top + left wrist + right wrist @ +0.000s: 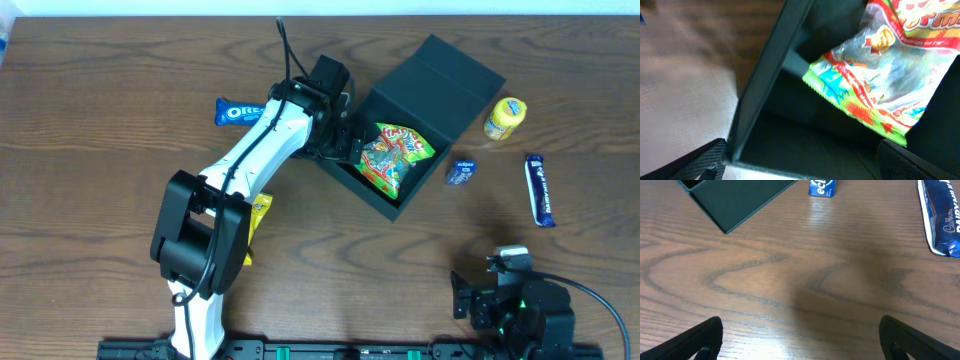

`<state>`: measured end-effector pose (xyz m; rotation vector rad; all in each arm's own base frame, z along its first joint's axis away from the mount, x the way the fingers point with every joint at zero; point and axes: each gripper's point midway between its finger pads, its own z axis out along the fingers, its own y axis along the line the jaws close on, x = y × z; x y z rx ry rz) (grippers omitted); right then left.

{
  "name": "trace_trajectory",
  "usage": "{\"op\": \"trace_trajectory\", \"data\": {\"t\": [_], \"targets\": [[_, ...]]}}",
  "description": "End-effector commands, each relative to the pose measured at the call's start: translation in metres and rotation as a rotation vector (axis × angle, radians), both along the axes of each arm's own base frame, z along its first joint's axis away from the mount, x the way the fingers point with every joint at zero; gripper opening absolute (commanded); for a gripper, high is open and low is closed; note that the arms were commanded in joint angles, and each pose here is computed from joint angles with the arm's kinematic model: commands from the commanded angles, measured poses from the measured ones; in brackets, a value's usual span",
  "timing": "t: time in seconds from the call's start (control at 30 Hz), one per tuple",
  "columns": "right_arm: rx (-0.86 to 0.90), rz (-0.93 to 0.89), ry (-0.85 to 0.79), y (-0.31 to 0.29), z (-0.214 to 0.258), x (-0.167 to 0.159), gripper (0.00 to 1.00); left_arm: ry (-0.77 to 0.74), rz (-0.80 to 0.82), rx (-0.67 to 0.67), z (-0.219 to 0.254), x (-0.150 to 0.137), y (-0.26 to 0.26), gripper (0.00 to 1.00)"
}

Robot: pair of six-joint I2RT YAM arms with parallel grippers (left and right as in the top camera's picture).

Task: Pack container

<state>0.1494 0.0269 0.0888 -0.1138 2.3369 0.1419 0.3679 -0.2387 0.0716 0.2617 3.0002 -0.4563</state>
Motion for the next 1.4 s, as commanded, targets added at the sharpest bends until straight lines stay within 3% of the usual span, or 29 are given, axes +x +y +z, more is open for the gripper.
{"op": "trace_trajectory", "data": {"t": [0.0,0.2,0.4,0.63,0.8,1.0,1.37], "targets": [[0.0,-0.014,0.005,-0.002,-0.003,-0.001,0.99,0.096,0.041,-0.06,-0.002,-0.017,-0.011,0.95],[0.0,-0.014,0.006,-0.002,-0.003,-0.001,0.99,0.177,0.001,-0.181,0.007,-0.034,-0.035,0.95],[0.0,-0.014,0.005,-0.002,-0.003,-0.001,0.99,0.196,-0.016,-0.193,0.009,-0.043,-0.043,0.95],[0.0,-0.014,0.005,-0.002,-0.003,-0.001,0.99,0.114,0.015,0.01,0.02,-0.045,-0.005,0.95],[0.0,-0.014,0.006,-0.002,-0.003,-0.001,0.99,-0.083,0.004,0.148,0.036,-0.017,0.022,0.95],[0.0,-0.014,0.005,-0.002,-0.003,-0.001,0.99,-0.257,-0.152,0.098,0.043,0.017,0.003,0.95],[0.0,-0.014,0.005,-0.002,-0.003,-0.001,0.99,-0.293,-0.225,0.104,0.018,0.037,-0.001,0.95]]}}
